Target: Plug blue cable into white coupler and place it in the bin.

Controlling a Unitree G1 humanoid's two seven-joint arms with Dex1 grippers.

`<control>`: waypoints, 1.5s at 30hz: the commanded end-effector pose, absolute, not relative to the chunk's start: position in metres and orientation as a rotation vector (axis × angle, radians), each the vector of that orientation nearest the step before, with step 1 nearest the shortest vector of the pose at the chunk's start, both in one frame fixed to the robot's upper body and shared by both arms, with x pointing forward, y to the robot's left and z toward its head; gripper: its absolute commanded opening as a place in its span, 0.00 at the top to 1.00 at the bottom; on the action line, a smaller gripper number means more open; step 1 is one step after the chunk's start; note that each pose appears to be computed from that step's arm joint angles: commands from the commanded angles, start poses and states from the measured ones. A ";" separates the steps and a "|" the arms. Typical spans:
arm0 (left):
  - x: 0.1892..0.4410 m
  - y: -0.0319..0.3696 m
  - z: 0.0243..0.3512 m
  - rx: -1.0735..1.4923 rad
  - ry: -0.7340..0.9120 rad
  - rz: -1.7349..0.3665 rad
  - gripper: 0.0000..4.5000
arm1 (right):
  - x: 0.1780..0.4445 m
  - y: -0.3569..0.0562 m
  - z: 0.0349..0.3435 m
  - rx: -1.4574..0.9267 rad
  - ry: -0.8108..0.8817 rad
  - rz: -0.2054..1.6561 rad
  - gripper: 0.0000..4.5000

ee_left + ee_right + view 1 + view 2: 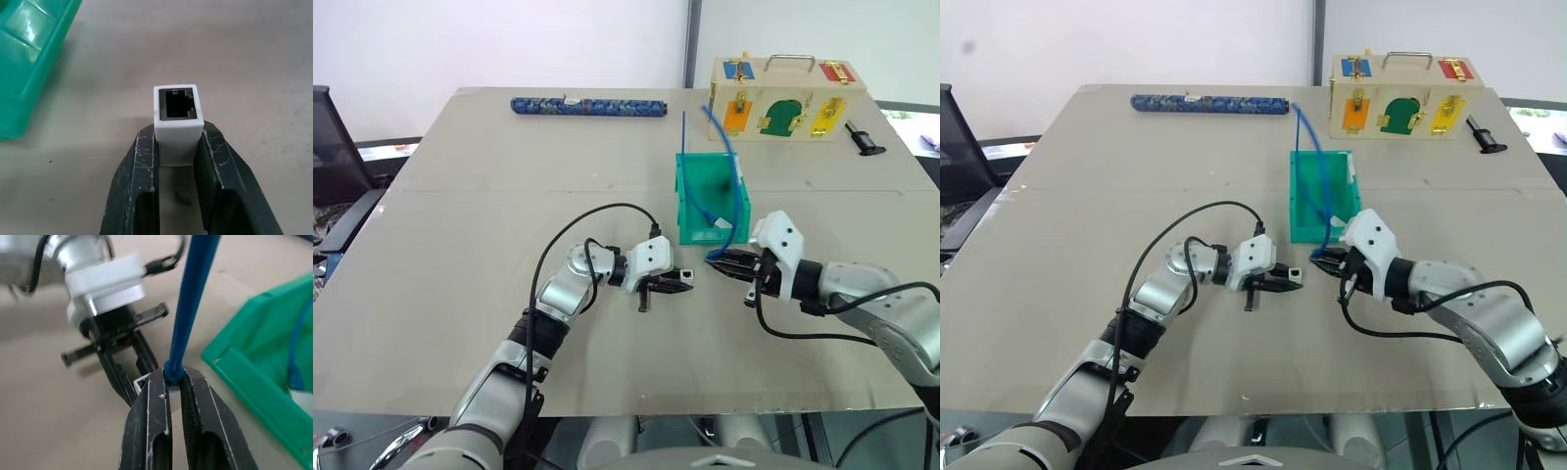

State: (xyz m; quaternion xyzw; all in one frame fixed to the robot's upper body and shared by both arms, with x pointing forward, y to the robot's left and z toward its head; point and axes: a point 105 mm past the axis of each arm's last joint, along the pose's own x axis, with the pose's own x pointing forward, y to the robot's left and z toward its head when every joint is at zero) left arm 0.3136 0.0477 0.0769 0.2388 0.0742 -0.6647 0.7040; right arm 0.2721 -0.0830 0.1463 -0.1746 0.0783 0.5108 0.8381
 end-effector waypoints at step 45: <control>0.314 0.043 0.076 0.562 0.134 -1.482 0.91 | 0.279 -0.076 0.078 -0.657 0.614 1.386 1.00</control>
